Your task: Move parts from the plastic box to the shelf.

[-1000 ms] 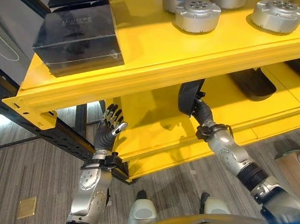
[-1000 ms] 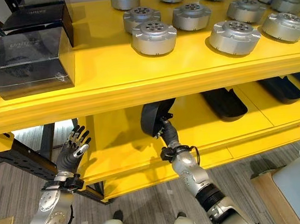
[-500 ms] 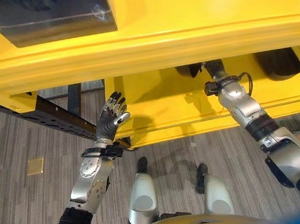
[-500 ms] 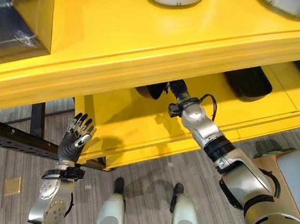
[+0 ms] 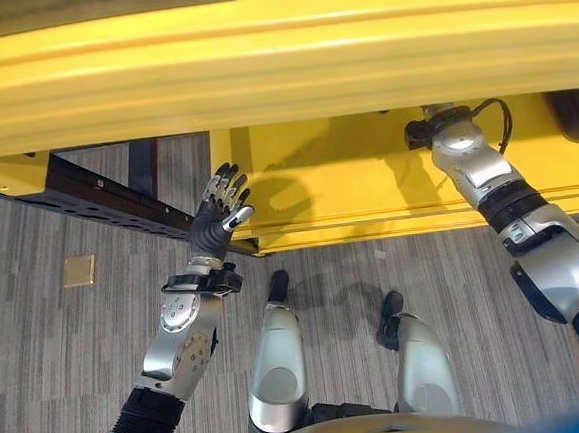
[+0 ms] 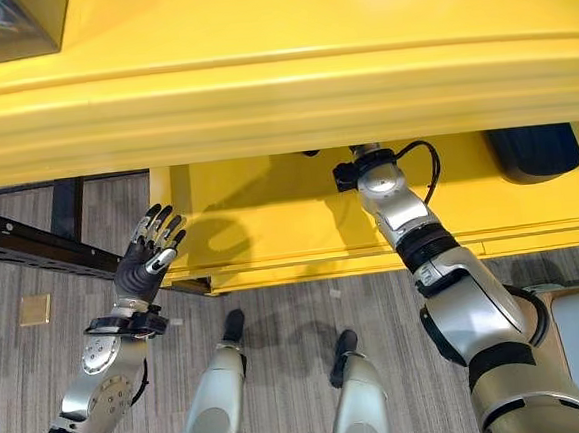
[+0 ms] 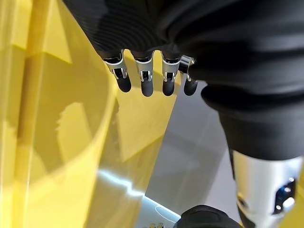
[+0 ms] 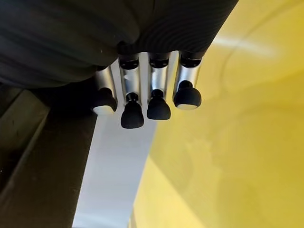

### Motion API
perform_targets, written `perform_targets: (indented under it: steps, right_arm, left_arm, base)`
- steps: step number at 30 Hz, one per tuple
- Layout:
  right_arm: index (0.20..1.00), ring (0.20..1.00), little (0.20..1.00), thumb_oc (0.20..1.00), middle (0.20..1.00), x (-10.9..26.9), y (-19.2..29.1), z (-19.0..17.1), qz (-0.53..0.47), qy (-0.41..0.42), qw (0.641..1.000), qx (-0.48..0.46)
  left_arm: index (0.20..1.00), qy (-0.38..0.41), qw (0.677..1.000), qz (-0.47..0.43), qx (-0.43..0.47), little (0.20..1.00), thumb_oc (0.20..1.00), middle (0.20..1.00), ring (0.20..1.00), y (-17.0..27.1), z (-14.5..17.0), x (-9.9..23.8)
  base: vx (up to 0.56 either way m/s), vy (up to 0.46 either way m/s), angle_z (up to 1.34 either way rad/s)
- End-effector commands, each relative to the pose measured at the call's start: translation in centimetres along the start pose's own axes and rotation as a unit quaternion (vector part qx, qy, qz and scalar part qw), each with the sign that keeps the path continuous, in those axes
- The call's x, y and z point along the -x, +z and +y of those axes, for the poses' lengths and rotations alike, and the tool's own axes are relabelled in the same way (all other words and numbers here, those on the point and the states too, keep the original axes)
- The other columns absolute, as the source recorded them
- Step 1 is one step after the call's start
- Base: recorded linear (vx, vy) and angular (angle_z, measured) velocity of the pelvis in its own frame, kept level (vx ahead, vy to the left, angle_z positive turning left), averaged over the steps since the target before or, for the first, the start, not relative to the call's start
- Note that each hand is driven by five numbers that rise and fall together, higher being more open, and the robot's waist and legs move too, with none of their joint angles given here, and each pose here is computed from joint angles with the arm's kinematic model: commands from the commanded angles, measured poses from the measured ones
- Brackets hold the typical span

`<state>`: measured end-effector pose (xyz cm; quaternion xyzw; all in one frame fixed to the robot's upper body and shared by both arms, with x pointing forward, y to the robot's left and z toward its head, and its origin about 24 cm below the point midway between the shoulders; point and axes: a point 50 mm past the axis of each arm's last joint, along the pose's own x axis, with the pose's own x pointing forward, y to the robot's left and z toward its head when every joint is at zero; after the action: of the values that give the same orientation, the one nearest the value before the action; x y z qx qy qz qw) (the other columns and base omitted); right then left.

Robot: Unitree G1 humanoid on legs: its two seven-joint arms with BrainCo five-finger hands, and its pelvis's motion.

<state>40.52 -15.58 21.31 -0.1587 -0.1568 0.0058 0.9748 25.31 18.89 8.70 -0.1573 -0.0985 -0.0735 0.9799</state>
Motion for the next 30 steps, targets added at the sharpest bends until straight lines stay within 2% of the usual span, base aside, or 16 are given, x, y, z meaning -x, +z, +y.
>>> perform_targets:
  steps: [1, 13, 25, 30]
  right_arm:
    - [0.200, 0.200, 0.200, 0.200, 0.200, -1.8, 6.5, -1.6, -0.116, -0.033, 0.992, 0.020]
    - [0.200, 0.200, 0.200, 0.200, 0.200, -2.6, 8.6, -6.5, -0.126, -0.105, 0.976, 0.141]
    - [0.200, 0.200, 0.200, 0.200, 0.200, -2.3, 8.6, -7.1, -0.128, -0.110, 0.975, 0.141]
    - [0.200, 0.200, 0.200, 0.200, 0.200, -2.5, 8.2, -8.0, -0.108, -0.116, 0.972, 0.174]
  left_arm:
    - [1.000, -0.042, 0.996, -0.073, -0.009, 1.000, 1.000, 1.000, 1.000, 2.9, -1.7, 0.0]
    - [1.000, -0.041, 0.995, -0.094, -0.012, 1.000, 1.000, 1.000, 1.000, 3.5, -2.6, -0.5]
    - [1.000, -0.043, 0.994, -0.102, -0.015, 1.000, 1.000, 1.000, 1.000, 3.7, -2.8, -0.9]
    - [1.000, -0.044, 0.993, -0.103, -0.020, 1.000, 1.000, 1.000, 1.000, 3.9, -2.6, -1.1]
  base:
    - [-0.06, 0.006, 0.08]
    - [-0.05, 0.004, 0.08]
    - [-0.05, 0.007, -0.01]
    - [-0.03, -0.011, 0.00]
